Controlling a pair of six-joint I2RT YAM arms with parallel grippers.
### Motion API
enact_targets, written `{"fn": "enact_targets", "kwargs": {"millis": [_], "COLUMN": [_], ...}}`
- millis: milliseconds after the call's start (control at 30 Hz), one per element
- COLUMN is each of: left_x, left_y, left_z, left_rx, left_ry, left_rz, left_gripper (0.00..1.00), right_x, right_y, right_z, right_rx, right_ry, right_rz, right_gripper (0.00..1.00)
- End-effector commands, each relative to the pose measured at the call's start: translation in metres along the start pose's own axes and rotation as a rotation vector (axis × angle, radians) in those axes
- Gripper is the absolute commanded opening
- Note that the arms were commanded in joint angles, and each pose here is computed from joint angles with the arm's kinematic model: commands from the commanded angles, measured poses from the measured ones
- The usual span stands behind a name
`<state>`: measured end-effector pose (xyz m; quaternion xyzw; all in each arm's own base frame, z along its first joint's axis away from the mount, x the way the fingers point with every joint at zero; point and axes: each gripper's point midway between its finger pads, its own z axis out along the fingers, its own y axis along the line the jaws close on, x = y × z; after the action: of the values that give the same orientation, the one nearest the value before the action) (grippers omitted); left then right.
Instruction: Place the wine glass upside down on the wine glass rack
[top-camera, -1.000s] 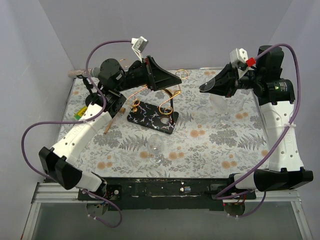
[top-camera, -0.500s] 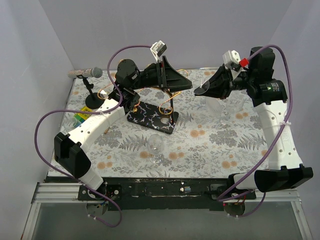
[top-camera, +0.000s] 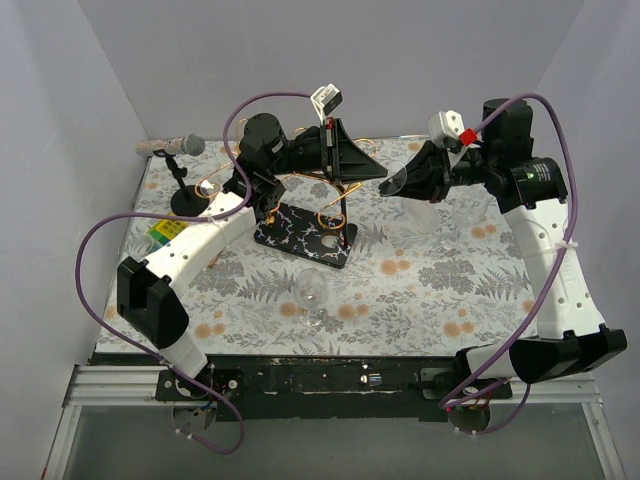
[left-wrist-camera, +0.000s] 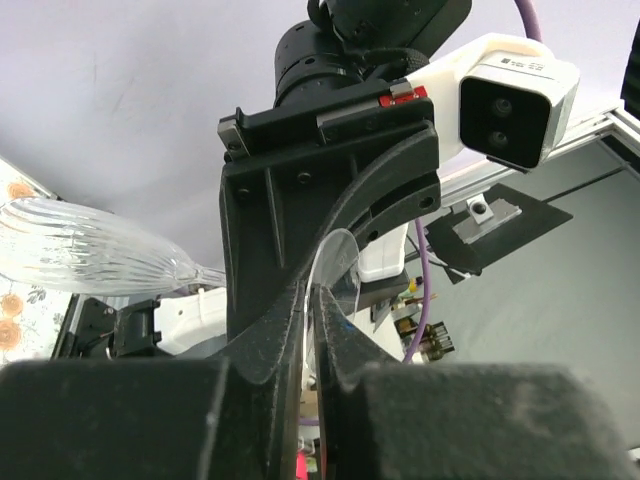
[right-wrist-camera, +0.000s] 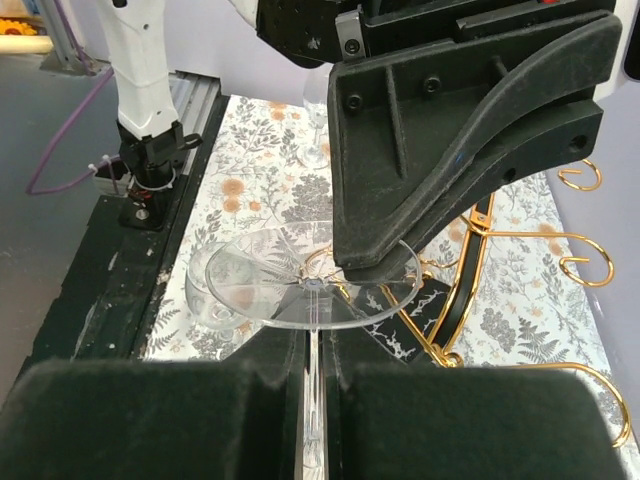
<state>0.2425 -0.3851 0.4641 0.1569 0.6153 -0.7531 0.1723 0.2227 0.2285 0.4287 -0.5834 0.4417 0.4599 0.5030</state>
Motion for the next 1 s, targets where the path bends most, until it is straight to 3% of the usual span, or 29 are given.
{"fn": "enact_targets", "kwargs": {"millis": [0, 167, 233, 333, 433, 667, 967], "left_x": [0.008, 0.015, 0.016, 0.016, 0.015, 0.007, -0.022], "left_y": [-0.029, -0.037, -0.043, -0.050, -0.057, -0.072, -0.087], "left_z": [-0.002, -0.005, -0.007, -0.009, -0.013, -0.029, -0.052], "left_rx": [0.046, 0.071, 0.083, 0.094, 0.105, 0.103, 0.066], "left_ry": [0.054, 0.077, 0.075, 0.068, 0.055, 0.015, -0.077], "left_rz": [-0.026, -0.016, -0.009, -0.001, 0.007, 0.029, 0.108], "left_gripper": [0.00, 0.00, 0.00, 0.00, 0.00, 0.00, 0.00], "right_x": [-0.001, -0.003, -0.004, -0.008, -0.013, -0.043, -0.093], "right_y": [-0.003, -0.002, -0.002, -0.001, -0.001, -0.001, 0.011], "right_z": [0.001, 0.001, 0.001, -0.001, -0.003, -0.021, -0.067], "right_rx": [0.028, 0.030, 0.032, 0.042, 0.059, 0.132, 0.238], "right_ry": [0.038, 0.041, 0.043, 0.048, 0.065, 0.097, 0.051], "right_rz": [-0.056, -0.062, -0.058, -0.064, -0.090, -0.190, -0.272], "right_gripper": [0.02, 0.05, 0.19, 0.52, 0.63, 0.69, 0.70]}}
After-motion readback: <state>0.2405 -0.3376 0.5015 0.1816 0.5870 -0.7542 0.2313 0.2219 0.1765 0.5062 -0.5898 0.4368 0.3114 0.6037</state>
